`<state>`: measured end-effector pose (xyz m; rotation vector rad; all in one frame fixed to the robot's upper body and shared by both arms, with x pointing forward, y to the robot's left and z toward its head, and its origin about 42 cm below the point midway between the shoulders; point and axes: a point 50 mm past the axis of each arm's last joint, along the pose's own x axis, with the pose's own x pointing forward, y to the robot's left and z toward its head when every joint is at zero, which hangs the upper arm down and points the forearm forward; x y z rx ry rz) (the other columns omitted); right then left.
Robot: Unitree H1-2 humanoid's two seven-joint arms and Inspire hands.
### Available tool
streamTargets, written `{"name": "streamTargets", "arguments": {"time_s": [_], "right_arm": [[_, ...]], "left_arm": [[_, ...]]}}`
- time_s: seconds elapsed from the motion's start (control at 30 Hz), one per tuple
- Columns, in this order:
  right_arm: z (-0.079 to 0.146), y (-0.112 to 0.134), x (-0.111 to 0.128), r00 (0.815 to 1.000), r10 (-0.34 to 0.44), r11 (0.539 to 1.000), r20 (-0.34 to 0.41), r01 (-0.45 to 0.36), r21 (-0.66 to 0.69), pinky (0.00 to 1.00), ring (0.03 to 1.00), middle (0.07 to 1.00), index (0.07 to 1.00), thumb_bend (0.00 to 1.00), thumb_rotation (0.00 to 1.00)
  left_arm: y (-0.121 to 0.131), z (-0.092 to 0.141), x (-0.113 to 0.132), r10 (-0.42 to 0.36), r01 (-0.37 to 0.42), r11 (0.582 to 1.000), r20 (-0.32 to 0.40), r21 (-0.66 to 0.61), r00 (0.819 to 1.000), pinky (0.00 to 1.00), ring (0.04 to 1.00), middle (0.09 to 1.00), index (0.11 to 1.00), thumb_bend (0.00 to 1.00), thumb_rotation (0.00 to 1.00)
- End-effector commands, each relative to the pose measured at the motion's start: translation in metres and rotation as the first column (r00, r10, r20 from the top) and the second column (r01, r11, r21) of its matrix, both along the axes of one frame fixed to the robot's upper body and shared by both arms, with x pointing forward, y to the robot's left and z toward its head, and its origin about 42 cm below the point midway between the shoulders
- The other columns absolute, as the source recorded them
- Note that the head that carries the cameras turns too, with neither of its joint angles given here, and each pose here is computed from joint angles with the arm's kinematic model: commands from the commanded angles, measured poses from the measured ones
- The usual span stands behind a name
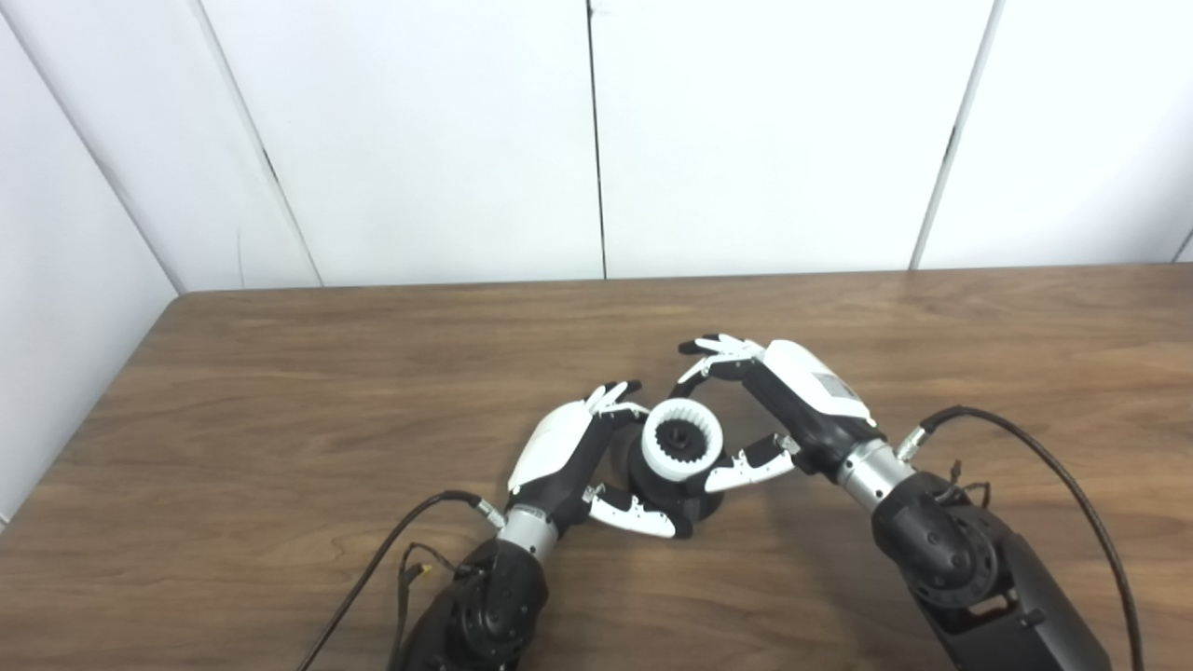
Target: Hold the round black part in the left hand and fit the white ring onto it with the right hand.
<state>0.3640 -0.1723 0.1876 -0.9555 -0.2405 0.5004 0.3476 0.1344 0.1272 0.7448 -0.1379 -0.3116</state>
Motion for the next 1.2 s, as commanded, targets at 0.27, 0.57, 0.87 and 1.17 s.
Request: {"name": "streamTargets", "arguments": {"time_s": [0.27,0.57,0.87,1.17], "right_arm": [[0.013,0.002,0.0,0.999,0.008,1.0,0.031,-0.007,-0.01,0.87,0.924,0.937,0.827,0.93,0.47],[0.013,-0.002,-0.001,1.0,-0.003,1.0,0.021,0.003,-0.001,0.87,0.932,0.944,0.86,0.92,0.45],[0.006,-0.011,-0.002,0.998,-0.054,0.997,-0.023,0.056,0.061,0.88,0.991,0.992,0.999,1.0,0.51],[-0.01,-0.02,0.0,0.991,-0.123,0.984,-0.055,0.129,0.122,0.86,1.0,1.0,1.0,1.0,0.54]], "left_arm": [[-0.001,0.017,0.006,-0.005,0.004,1.0,0.062,0.005,0.998,0.99,1.0,0.964,0.617,0.9,0.2],[-0.001,0.016,0.006,-0.007,0.007,1.0,0.063,0.007,0.998,0.99,1.0,0.964,0.617,0.9,0.21],[-0.001,0.015,0.004,-0.003,0.003,1.0,0.064,0.007,0.998,1.0,1.0,0.962,0.616,0.9,0.19],[0.003,0.015,0.005,-0.004,0.004,1.0,0.057,0.013,0.998,1.0,1.0,0.967,0.625,0.89,0.2]]}}
